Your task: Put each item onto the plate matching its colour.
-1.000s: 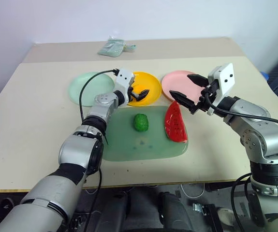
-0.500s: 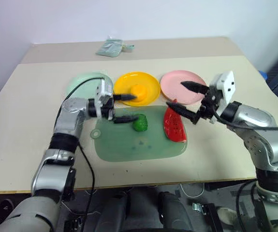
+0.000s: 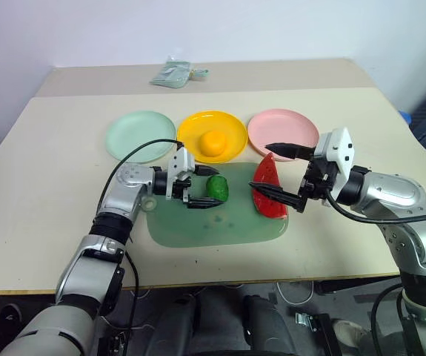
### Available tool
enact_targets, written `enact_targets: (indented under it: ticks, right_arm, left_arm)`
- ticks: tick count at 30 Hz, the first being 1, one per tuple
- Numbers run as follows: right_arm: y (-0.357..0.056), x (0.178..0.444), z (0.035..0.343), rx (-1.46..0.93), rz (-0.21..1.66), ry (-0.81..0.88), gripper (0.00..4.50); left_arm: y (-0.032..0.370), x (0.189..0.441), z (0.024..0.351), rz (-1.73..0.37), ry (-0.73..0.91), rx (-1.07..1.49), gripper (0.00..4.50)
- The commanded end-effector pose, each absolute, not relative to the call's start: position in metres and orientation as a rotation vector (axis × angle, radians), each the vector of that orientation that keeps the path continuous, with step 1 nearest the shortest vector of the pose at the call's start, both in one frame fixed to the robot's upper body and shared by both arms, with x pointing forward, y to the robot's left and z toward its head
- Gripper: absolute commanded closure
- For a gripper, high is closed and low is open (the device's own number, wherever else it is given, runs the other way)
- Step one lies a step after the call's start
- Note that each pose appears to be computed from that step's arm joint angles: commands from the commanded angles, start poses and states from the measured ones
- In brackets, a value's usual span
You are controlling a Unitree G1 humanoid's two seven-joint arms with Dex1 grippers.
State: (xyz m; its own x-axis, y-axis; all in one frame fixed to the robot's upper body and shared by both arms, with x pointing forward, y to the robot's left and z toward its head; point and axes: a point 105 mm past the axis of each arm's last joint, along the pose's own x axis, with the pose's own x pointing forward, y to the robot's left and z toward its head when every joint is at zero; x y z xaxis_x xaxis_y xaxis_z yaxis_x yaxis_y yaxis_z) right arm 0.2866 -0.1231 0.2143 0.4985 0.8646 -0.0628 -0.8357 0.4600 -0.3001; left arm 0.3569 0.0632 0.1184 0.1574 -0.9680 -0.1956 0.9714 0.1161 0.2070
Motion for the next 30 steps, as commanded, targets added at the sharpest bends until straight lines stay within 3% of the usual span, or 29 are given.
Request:
enact_targets:
  ticks: [1, 5, 10, 14, 21, 25, 30]
  right_arm:
    - [-0.119, 0.280, 0.226, -0.351, 1.054, -0.169, 0.00]
    - [-0.121, 0.280, 0.226, -0.357, 1.043, -0.170, 0.00]
    - [-0.123, 0.281, 0.226, -0.361, 1.027, -0.175, 0.00]
    - [-0.123, 0.283, 0.228, -0.370, 1.018, -0.191, 0.00]
    - [-0.129, 0.298, 0.244, -0.283, 0.944, -0.247, 0.00]
    - [-0.115, 0.308, 0.251, -0.239, 0.943, -0.283, 0.00]
    - [-0.104, 0.320, 0.253, -0.223, 0.907, -0.320, 0.00]
  left_arm:
    - [0.057, 0.360, 0.119, -1.418, 0.001, 0.372, 0.28]
    - [0.056, 0.362, 0.121, -1.402, -0.029, 0.382, 1.53]
    - [0.061, 0.367, 0.128, -1.360, -0.063, 0.387, 1.53]
    - [0.075, 0.380, 0.154, -1.238, -0.126, 0.285, 1.53]
    - [0.130, 0.407, 0.184, -0.861, -0.196, 0.238, 1.53]
    - [0.178, 0.437, 0.197, -0.464, -0.209, 0.196, 1.53]
    - [0.195, 0.452, 0.198, -0.258, -0.202, 0.118, 1.53]
